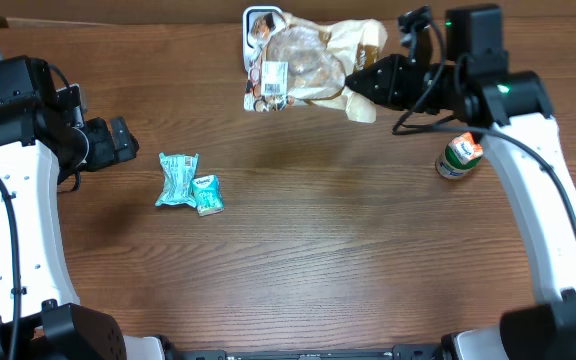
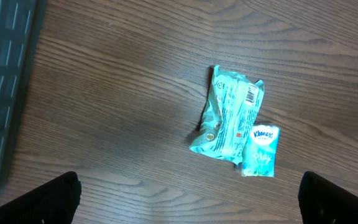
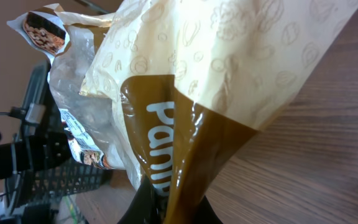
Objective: Scan the item barcode
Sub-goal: 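Lift the bread bag up toward the scanner with the right gripper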
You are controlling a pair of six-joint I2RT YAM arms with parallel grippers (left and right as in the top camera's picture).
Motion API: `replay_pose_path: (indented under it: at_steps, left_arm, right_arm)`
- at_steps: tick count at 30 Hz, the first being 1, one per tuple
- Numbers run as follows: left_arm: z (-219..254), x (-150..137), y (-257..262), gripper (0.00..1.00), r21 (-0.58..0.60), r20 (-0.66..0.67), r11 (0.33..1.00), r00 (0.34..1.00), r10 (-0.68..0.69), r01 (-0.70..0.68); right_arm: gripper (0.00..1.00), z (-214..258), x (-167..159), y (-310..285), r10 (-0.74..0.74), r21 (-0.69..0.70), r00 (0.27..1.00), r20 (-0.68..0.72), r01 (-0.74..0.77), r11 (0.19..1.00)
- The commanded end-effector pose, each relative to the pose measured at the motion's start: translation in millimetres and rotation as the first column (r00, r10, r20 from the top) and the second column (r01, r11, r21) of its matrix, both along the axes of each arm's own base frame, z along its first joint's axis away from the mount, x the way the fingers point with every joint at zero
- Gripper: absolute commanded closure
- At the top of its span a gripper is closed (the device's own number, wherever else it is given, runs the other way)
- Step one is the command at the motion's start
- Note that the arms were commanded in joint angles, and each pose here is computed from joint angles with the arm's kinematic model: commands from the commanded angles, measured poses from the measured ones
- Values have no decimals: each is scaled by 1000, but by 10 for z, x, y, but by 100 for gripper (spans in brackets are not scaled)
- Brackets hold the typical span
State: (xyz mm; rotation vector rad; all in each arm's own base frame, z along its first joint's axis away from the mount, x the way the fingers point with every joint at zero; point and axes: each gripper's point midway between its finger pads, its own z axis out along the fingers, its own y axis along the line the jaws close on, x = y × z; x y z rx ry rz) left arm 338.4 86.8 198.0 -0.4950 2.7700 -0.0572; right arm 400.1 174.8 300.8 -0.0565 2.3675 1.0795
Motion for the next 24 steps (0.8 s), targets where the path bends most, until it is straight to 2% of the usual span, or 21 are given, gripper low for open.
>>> replay_pose_path:
  at_steps: [1,5,11,13,15,19,24]
  left_arm:
    - [43,10,-26,0,2,14,1000,1000,-11,11]
    - [43,10,-26,0,2,14,1000,1000,-11,11]
    - [42,9,-26,0,2,14,1000,1000,-11,11]
    - [43,10,-26,0,2,14,1000,1000,-11,11]
    - [42,9,-26,0,2,14,1000,1000,-11,11]
    - [43,10,-26,0,2,14,1000,1000,-11,11]
    - [42,9,-26,0,2,14,1000,1000,-11,11]
  right_arm:
    - [96,207,-51,-35,-35,1,999,40,35,999]
    - [96,179,-52,-60,-48,-13,998,31,49,999]
    - [96,67,49,-110,-142,-137,988,68,150,979]
    - [96,66,181,-189,-224,-214,964,140,250,944]
    - [96,136,351,-247,-273,-294,923,272,350,890]
    - [96,325,634,-117,-226,-381,831,509,453,806]
    - [96,426,975,84,-159,-411,712,685,556,723]
